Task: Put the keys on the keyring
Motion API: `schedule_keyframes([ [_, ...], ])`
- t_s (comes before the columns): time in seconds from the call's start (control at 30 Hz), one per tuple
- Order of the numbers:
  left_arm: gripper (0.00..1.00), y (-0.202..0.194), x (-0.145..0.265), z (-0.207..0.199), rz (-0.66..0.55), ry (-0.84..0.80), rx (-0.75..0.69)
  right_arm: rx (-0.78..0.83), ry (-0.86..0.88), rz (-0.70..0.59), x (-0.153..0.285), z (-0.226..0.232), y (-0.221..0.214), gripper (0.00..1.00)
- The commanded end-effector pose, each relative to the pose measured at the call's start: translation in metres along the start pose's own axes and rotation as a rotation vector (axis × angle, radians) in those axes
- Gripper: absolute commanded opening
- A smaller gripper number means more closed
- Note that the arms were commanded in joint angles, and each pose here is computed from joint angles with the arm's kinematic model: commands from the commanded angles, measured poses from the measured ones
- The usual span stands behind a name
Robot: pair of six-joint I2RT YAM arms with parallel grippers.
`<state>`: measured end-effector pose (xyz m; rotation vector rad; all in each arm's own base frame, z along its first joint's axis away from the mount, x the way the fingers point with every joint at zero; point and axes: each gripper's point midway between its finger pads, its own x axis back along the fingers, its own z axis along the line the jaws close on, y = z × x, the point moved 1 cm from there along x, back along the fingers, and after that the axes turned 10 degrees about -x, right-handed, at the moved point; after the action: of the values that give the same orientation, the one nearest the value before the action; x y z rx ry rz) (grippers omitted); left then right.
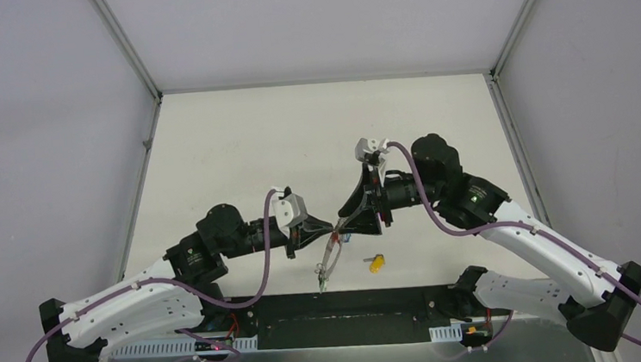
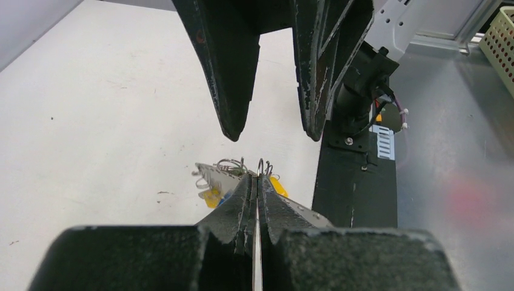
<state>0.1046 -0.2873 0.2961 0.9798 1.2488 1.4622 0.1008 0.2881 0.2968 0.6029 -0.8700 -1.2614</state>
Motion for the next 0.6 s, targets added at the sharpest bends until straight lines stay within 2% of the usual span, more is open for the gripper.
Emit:
schedule_keyframes([
  [0.0,0.00,0.035,0.008,0.012,-0.155,0.079,-0.014,0.052,-0.006,-0.061,0.003,0.006,0.016,0.49],
  [0.27,0.00,0.041,0.013,0.009,-0.201,0.076,0.017,0.039,-0.023,-0.053,0.000,-0.002,0.011,0.55],
  [0.43,0.00,0.044,0.011,0.008,-0.211,0.067,0.018,0.041,0.007,-0.054,-0.004,0.000,0.014,0.54],
  [0.57,0.00,0.045,0.010,0.009,-0.220,0.068,0.022,0.031,0.041,-0.042,-0.009,0.001,0.013,0.49],
])
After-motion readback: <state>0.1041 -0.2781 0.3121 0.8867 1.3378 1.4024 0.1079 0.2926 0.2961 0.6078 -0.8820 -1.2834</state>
